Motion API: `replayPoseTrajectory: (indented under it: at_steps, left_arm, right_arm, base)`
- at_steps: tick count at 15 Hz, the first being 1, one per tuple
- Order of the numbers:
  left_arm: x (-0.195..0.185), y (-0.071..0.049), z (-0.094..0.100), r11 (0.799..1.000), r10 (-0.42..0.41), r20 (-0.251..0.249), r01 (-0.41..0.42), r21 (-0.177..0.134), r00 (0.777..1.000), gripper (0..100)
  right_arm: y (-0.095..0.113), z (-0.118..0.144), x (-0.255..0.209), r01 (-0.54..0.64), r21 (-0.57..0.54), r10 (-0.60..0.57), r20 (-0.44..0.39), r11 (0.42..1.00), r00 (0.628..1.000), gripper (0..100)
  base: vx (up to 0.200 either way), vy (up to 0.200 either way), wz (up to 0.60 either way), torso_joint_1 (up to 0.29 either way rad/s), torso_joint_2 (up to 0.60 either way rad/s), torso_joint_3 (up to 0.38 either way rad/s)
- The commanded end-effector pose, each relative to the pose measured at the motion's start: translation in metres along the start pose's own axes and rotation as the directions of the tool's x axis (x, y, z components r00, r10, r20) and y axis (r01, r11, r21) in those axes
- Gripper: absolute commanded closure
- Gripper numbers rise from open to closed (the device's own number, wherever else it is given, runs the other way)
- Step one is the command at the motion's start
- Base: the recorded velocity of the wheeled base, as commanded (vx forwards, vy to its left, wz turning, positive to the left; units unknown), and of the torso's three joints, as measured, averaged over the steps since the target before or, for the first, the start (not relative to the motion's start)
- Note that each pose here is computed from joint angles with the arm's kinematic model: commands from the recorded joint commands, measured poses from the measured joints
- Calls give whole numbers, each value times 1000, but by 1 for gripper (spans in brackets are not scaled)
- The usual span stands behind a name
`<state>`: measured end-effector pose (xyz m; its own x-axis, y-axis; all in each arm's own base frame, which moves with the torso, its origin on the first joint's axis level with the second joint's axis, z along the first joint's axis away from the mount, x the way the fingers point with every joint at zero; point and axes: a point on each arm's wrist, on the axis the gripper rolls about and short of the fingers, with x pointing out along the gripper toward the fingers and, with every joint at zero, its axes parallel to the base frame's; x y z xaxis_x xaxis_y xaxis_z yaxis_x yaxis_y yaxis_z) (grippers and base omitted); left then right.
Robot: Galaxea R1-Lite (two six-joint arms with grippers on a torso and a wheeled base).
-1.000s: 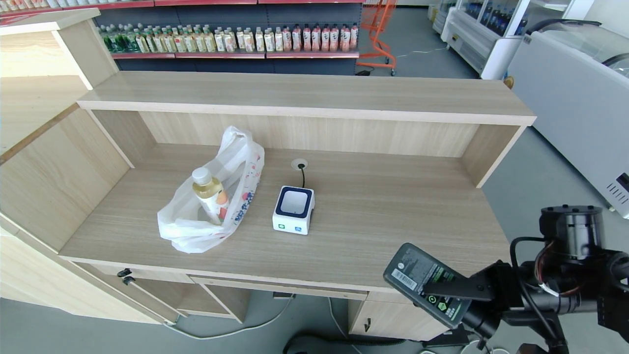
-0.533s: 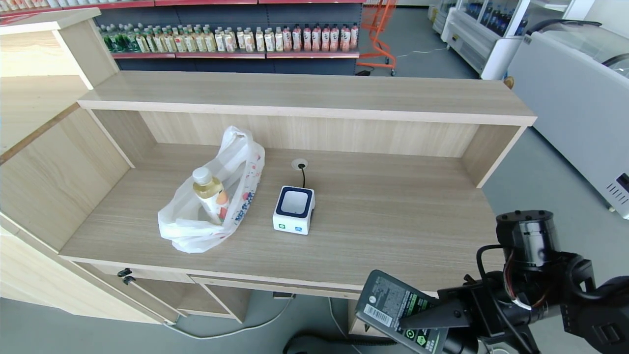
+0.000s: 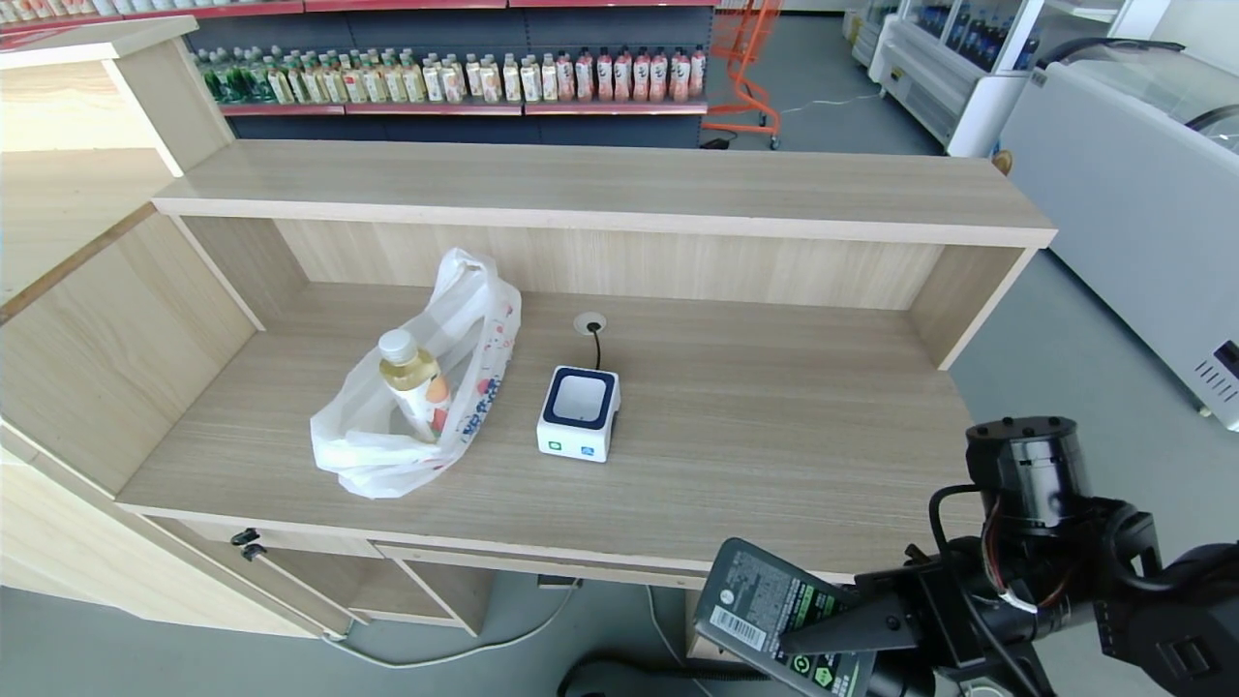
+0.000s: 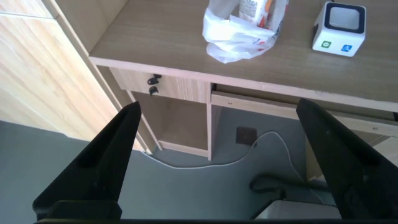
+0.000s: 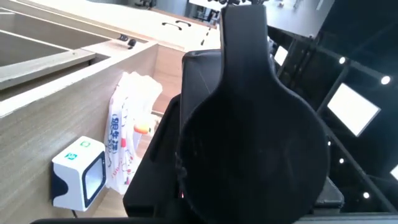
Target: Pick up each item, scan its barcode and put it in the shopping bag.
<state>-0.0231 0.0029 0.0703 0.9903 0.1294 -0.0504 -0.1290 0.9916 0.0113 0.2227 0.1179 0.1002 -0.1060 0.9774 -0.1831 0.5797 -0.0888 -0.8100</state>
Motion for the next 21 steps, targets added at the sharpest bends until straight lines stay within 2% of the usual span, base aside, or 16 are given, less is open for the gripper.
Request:
replayPoseTrajectory:
  at_steps: [1, 7, 11, 21]
  left_arm:
    - [0, 0, 0, 1000, 1, 2, -1, 0, 1000, 0]
    - [0, 0, 0, 1000, 1, 2, -1, 0, 1000, 0]
    - [0, 0, 0, 1000, 1, 2, -1, 0, 1000, 0]
    - [0, 0, 0, 1000, 1, 0, -1, 0, 1000, 0]
  right_arm:
    - [-5, 0, 4, 14, -18, -14, 13, 1000, 1000, 100]
    - [-10, -28, 19, 55, -110, -53, 21, 992, 998, 100]
    - [-13, -26, 29, 78, -117, -73, 51, 990, 996, 100]
    - [-19, -21, 26, 79, -105, -74, 52, 991, 996, 100]
  base:
    - [0, 0, 0, 0, 0, 0]
    - [0, 0, 0, 0, 0, 0]
    - [0, 0, 0, 0, 0, 0]
    - [0, 0, 0, 0, 0, 0]
